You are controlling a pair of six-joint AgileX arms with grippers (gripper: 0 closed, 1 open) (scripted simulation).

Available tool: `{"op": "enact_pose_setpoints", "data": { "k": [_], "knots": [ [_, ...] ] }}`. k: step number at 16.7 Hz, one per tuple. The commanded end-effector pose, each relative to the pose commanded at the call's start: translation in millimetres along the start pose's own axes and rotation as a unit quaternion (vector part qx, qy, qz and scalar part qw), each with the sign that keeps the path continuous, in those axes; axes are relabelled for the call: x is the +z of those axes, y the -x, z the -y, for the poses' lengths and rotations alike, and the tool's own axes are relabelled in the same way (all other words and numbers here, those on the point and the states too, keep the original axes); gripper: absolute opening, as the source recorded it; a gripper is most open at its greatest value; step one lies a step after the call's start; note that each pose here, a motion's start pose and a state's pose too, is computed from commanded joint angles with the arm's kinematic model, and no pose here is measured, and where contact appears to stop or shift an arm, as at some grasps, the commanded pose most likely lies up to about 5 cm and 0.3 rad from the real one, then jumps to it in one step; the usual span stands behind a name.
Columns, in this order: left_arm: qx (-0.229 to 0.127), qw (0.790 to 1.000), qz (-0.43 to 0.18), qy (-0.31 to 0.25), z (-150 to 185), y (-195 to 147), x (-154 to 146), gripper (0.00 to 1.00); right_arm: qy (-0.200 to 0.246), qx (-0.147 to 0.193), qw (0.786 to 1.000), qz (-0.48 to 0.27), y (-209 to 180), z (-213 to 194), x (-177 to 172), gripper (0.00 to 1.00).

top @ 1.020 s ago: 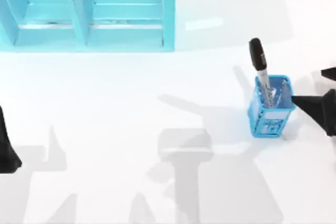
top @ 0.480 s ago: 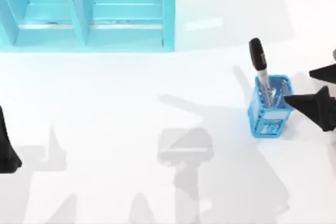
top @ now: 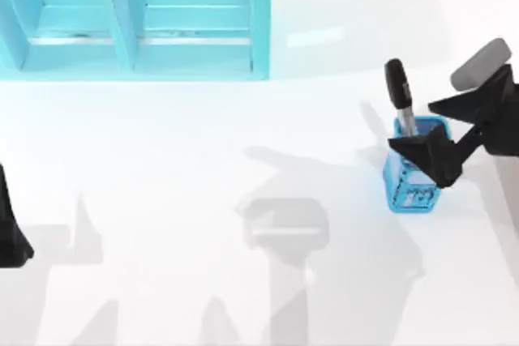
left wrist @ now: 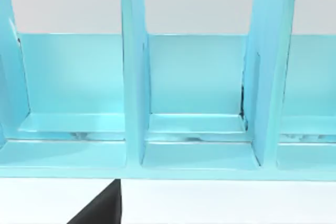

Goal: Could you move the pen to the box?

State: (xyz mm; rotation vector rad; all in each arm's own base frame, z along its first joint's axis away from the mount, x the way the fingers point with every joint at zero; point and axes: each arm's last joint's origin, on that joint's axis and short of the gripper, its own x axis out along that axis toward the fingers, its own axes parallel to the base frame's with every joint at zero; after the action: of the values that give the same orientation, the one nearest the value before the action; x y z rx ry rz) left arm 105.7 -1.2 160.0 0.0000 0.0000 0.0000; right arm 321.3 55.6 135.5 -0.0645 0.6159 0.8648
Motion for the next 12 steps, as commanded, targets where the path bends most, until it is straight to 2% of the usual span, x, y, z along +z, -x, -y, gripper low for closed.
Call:
{"op": "enact_pose_setpoints", "data": {
  "k": [3, 8, 12],
  "knots": [
    [0.000, 1.000, 0.000, 0.000, 0.0, 0.0, 0.0, 1.00, -0.002, 0.000, 1.000, -0.002, -28.9, -4.3, -3.2, 1.00],
    [0.000, 1.000, 0.000, 0.000, 0.0, 0.0, 0.0, 1.00, -0.002, 0.000, 1.000, -0.003, -34.0, -5.7, -3.9, 1.00],
    [0.000, 1.000, 0.000, 0.000, 0.0, 0.0, 0.0, 1.00, -0.002, 0.000, 1.000, -0.003, -34.0, -5.7, -3.9, 0.70]
  ]
}}
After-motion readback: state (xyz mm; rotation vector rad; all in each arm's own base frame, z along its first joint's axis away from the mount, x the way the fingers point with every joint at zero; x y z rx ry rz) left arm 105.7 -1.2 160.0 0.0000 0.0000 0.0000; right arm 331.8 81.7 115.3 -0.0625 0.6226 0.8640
